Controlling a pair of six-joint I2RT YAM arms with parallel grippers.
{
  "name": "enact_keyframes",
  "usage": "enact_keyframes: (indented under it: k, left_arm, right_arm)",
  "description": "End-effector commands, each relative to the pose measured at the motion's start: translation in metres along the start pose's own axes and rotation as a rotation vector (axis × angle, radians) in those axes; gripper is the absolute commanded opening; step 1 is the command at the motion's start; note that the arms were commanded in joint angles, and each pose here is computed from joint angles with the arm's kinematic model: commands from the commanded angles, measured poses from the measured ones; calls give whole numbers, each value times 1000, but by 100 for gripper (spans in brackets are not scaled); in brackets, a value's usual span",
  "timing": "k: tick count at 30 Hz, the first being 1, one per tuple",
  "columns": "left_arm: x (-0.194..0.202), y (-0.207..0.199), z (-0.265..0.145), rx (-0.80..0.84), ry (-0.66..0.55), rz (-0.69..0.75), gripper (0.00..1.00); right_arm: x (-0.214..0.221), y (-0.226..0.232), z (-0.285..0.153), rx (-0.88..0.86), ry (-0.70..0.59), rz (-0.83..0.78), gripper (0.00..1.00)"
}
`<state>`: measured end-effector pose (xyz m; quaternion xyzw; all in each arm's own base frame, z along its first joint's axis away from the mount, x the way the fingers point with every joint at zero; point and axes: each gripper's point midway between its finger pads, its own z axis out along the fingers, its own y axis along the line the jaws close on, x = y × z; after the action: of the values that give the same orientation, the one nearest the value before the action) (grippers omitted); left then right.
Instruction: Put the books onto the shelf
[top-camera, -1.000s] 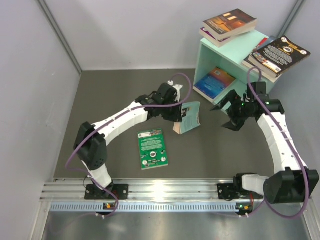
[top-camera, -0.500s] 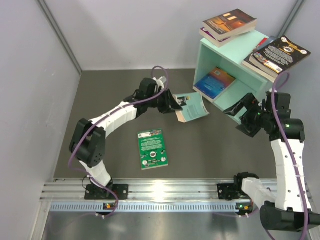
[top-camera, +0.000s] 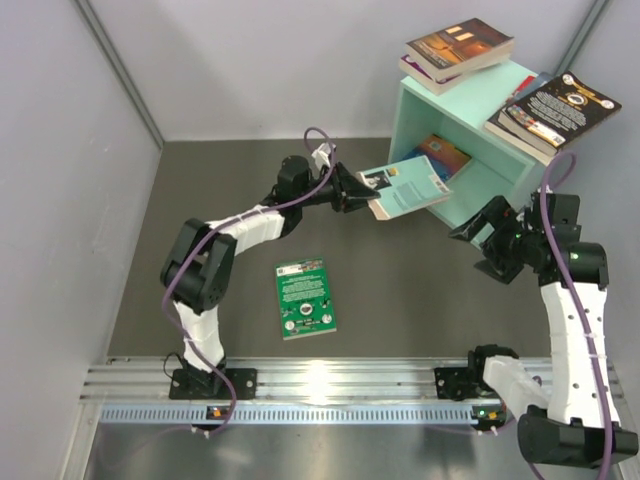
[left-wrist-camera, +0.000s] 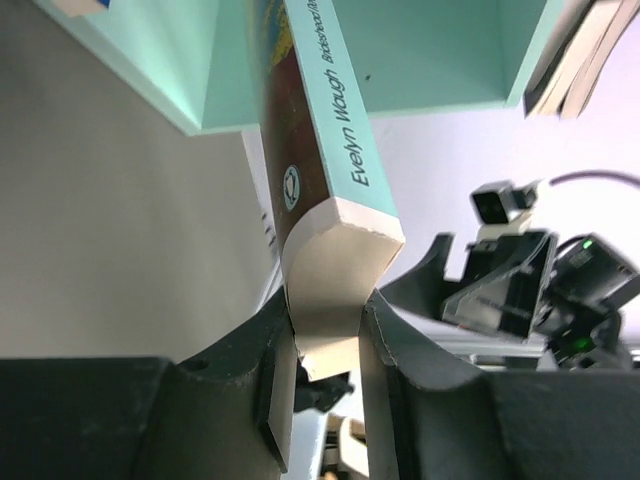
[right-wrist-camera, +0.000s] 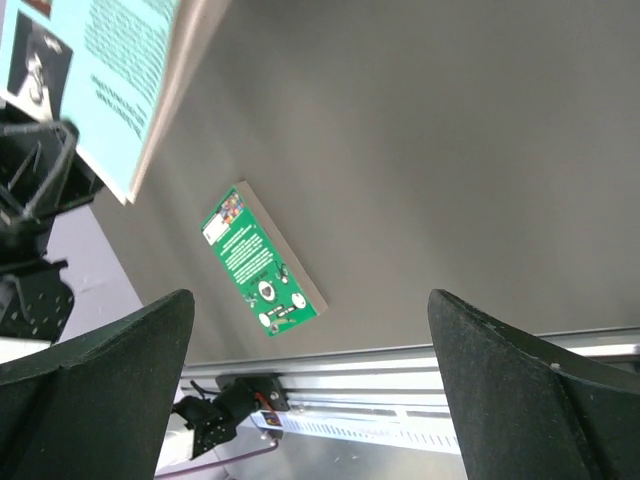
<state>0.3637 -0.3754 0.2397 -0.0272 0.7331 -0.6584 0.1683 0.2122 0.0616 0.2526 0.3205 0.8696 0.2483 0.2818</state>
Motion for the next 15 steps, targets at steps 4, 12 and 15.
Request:
enact_keyframes:
  k: [4,12,15]
  left_arm:
    - [-40,-42,27,268,-83,20,0]
    - [-84,26,82,206,-276,-174,0]
    - [-95,37,108,148,-281,-178,0]
  right_arm:
    - [5,-10,-3,12,-7,3,100]
    - [9,-17,-7,28,-13,8,100]
    - [11,-21,-9,36,-18,7,100]
